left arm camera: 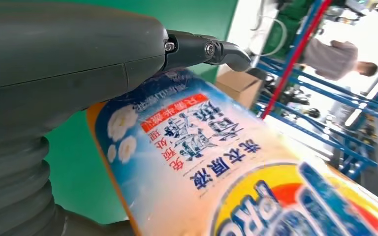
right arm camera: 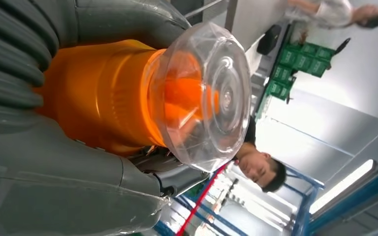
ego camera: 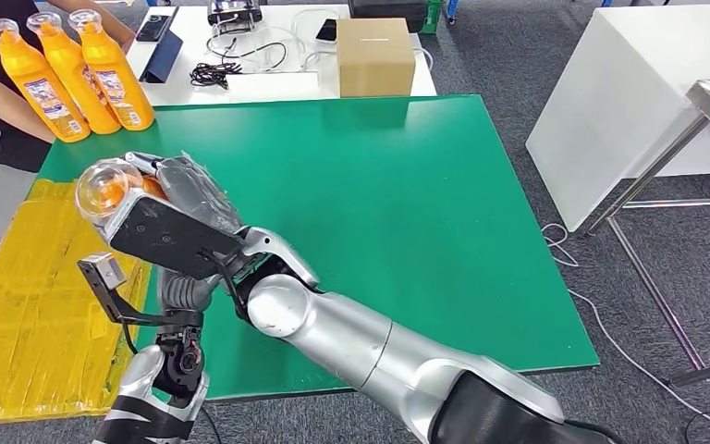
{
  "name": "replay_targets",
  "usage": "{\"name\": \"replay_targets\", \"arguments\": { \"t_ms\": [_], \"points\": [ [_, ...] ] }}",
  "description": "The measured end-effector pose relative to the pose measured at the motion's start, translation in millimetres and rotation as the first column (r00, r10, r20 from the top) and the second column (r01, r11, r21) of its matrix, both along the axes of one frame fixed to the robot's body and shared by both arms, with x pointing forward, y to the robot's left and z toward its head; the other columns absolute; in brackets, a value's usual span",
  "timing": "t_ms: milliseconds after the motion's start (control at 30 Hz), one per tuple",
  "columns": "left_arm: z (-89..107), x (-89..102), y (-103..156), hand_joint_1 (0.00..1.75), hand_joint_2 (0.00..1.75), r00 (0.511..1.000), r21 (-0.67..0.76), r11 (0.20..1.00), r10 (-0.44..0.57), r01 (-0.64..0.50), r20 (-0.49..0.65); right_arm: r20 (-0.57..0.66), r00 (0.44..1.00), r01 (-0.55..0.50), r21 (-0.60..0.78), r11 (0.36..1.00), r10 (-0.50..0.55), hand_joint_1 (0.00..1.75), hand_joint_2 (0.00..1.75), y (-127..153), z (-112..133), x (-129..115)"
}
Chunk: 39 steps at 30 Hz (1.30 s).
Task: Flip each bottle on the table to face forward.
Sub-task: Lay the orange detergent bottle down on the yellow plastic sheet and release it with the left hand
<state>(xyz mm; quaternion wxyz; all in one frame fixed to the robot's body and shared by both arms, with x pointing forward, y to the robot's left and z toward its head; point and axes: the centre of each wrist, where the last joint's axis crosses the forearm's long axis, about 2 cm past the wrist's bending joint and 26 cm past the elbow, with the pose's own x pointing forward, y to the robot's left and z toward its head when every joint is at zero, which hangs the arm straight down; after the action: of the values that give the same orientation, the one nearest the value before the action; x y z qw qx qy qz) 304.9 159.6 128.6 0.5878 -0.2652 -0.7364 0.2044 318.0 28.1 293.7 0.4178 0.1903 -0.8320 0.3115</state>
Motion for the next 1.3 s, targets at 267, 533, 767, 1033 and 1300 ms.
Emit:
{"name": "replay_targets", "arguments": {
  "t_ms": [267,533,767,1033,1300],
  "points": [
    [2.9,-5.3,0.3,0.00,1.75,0.999,0.018,1.000,0.012,-0.013,0.048,0.001,1.000,0.009,0.015,1.000,-0.009,1.75,1.75,-2.1,3.4,2.0],
    [2.2,-7.2,0.3,0.00,1.75,0.997,0.049,0.999,0.021,-0.024,0.074,-0.004,1.000,0.013,0.025,1.000,-0.013,1.75,1.75,-3.2,4.8,3.3],
    [8.5,-4.7,-3.1,0.00,1.75,0.990,0.089,0.995,0.022,-0.035,0.140,-0.063,0.998,0.024,0.056,0.998,-0.021,1.75,1.75,-3.4,0.5,2.0],
    [13.0,-3.4,-6.6,0.00,1.75,0.975,0.171,0.981,0.058,-0.096,0.214,-0.124,0.992,0.040,0.100,0.994,-0.027,1.75,1.75,-3.9,-4.0,1.9],
    [13.3,-4.2,-8.8,0.00,1.75,0.968,0.205,0.973,0.058,-0.110,0.243,-0.163,0.987,0.037,0.130,0.991,-0.016,1.75,1.75,-4.3,-5.9,3.1]
  ]
}}
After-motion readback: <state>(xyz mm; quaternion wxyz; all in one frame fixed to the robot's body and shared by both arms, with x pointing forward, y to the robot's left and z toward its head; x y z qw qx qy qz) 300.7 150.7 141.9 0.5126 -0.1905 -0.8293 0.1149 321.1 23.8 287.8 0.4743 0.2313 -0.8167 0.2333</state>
